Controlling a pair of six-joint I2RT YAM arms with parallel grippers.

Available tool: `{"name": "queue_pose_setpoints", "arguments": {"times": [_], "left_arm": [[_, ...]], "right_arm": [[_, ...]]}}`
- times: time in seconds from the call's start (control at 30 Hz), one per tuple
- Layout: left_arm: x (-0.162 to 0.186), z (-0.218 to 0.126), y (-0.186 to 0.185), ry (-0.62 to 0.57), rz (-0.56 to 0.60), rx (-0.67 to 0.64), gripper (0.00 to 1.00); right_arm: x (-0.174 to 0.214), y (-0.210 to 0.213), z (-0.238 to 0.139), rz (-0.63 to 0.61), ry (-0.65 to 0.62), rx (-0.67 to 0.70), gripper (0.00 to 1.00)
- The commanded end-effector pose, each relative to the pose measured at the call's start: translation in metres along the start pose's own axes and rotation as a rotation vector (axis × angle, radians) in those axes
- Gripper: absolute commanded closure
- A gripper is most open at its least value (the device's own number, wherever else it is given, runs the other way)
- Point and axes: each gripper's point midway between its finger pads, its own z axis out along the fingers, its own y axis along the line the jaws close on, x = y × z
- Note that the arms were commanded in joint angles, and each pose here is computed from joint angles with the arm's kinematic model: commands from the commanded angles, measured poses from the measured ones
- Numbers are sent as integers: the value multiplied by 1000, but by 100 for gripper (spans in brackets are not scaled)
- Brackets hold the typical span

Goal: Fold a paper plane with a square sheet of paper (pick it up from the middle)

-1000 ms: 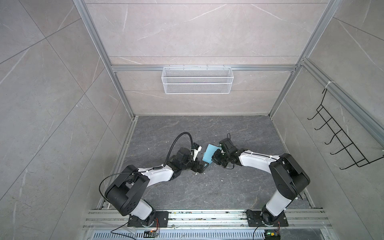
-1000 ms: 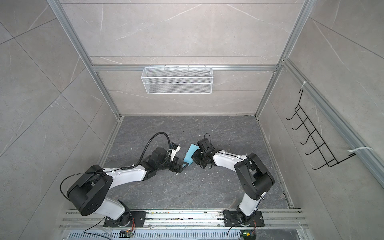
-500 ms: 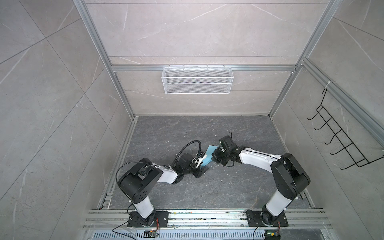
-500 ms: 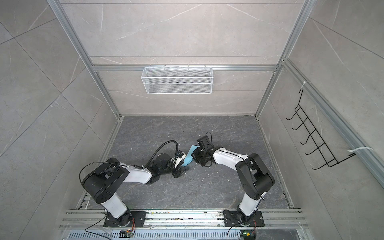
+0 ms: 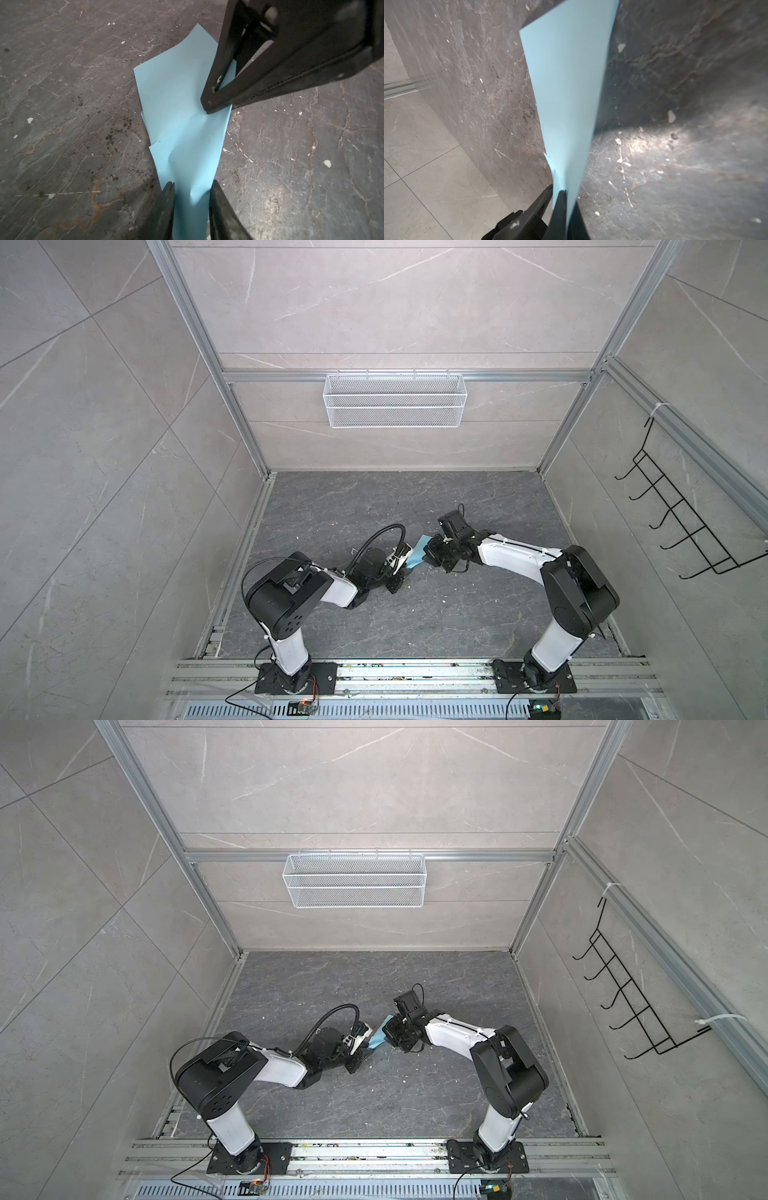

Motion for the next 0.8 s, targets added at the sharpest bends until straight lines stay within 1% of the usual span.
{"name": "queue_pose_setpoints", "arguments": {"times": [0.0, 0.1, 0.23, 0.33, 0.5, 0.6, 0.77], "left_arm": [[-8, 0, 1, -36, 32, -11, 73], [-8, 0, 0, -33, 33, -4, 74], [-7, 0, -3, -28, 36, 13, 71], [-6, 0, -3, -22, 41, 16, 71], [-3, 2, -5, -9, 59, 26, 68], [0, 4, -5, 0, 72, 30, 68], [3, 7, -4, 11, 94, 31, 69]], "right_arm": [[2, 1, 0, 19, 24, 20, 88], [2, -1, 1, 20, 28, 32, 83], [3, -1, 3, 20, 36, 35, 81], [3, -1, 3, 21, 36, 34, 84], [3, 1, 2, 18, 35, 27, 95], [3, 2, 2, 20, 35, 22, 96], [4, 4, 2, 26, 42, 12, 97]]}}
